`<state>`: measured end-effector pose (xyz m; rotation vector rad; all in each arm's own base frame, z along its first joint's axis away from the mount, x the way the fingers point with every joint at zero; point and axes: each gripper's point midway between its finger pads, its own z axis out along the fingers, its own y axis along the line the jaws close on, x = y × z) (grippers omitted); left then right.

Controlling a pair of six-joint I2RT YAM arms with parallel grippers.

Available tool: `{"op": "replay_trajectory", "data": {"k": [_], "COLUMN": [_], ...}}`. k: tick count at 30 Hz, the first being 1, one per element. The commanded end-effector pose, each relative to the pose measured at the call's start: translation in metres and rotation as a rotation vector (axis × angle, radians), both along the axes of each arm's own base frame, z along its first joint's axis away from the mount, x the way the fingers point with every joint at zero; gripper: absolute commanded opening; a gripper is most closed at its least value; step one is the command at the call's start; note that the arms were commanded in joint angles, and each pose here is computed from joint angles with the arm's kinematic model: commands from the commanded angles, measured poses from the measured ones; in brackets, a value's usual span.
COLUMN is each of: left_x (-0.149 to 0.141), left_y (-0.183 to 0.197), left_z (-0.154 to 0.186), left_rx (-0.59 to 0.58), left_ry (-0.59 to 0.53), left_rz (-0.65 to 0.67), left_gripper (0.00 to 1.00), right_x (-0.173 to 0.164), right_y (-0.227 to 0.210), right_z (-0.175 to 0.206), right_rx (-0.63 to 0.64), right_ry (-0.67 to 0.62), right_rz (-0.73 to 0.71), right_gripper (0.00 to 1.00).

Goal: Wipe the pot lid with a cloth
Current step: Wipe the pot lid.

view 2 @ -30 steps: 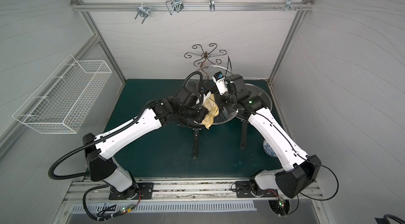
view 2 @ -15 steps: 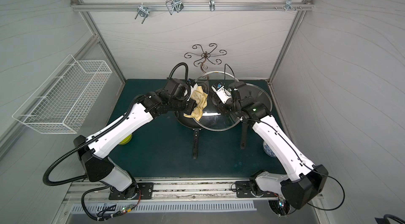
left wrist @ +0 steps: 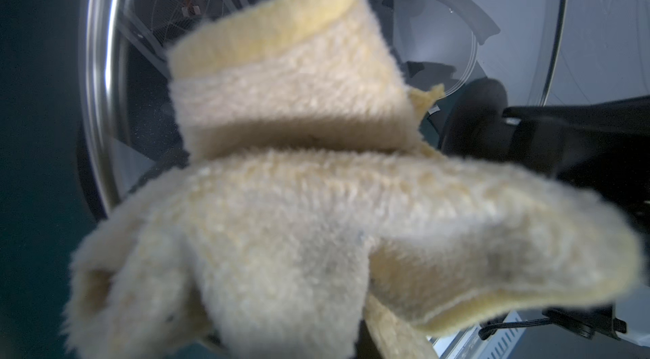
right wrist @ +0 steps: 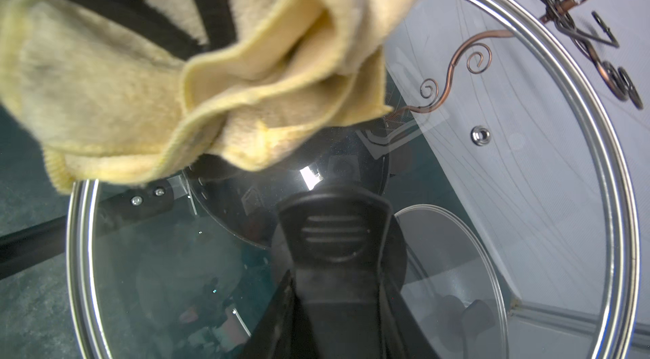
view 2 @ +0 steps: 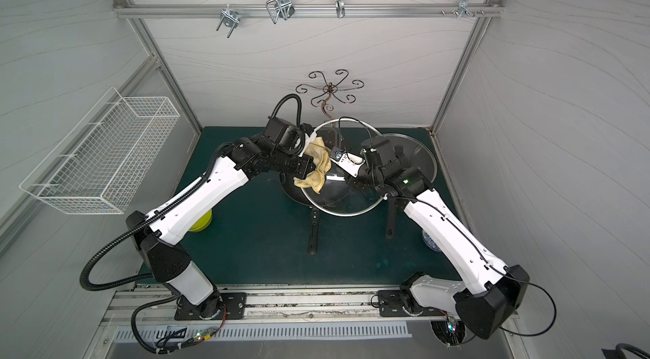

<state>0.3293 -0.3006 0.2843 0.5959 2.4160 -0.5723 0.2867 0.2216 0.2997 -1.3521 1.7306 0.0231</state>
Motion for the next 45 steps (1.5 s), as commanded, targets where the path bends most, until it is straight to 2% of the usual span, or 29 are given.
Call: {"op": "replay_trajectory", "data": {"k": [1, 9, 14, 20, 23, 27, 36, 45], "left_x": [0.013, 0.012, 0.001, -0.012, -0.017, -0.012, 0.015, 0.024], "left_y": [-0.008, -0.026, -0.038, -0.048, -0.052, -0.048, -0.019, 0.013], "left_z": [0.009, 0.027, 0.029, 0.026, 0.021, 0.02, 0.038, 0.04], "left_rx": [-0.035, -0.123, -0.126, -0.05, -0.026, -0.019, -0.054, -0.025], "left_ry": [-0.01, 0.014, 0.02, -0.041, -0.03, -0.023, -0.099, -0.115], "left_rz": [0.003, -0.095, -0.217, -0.347, -0.372, -0.314, -0.136, -0.051], "left_gripper": [0.0, 0.0, 0.0, 0.0, 0.0, 0.0, 0.0, 0.0], "right_x": [-0.028, -0.048, -0.056, -0.066, -0.067, -0.063, -0.051, -0.034], "right_y": [0.029, 0.05, 0.063, 0.079, 0.085, 0.086, 0.077, 0.061], "right_z": [0.077, 0.071, 0.075, 0.082, 0.083, 0.081, 0.074, 0.078], "right_rx": [0.122, -0.015, -0.012, 0.031, 0.04, 0.038, 0.058, 0.111], "right_ry": [-0.25, -0.355, -0.374, -0.364, -0.365, -0.359, -0.315, -0.29], "right_rz": [0.202, 0.334, 0.375, 0.415, 0.424, 0.407, 0.318, 0.251], "right_gripper": [0.0, 0.0, 0.0, 0.0, 0.0, 0.0, 0.0, 0.0]}}
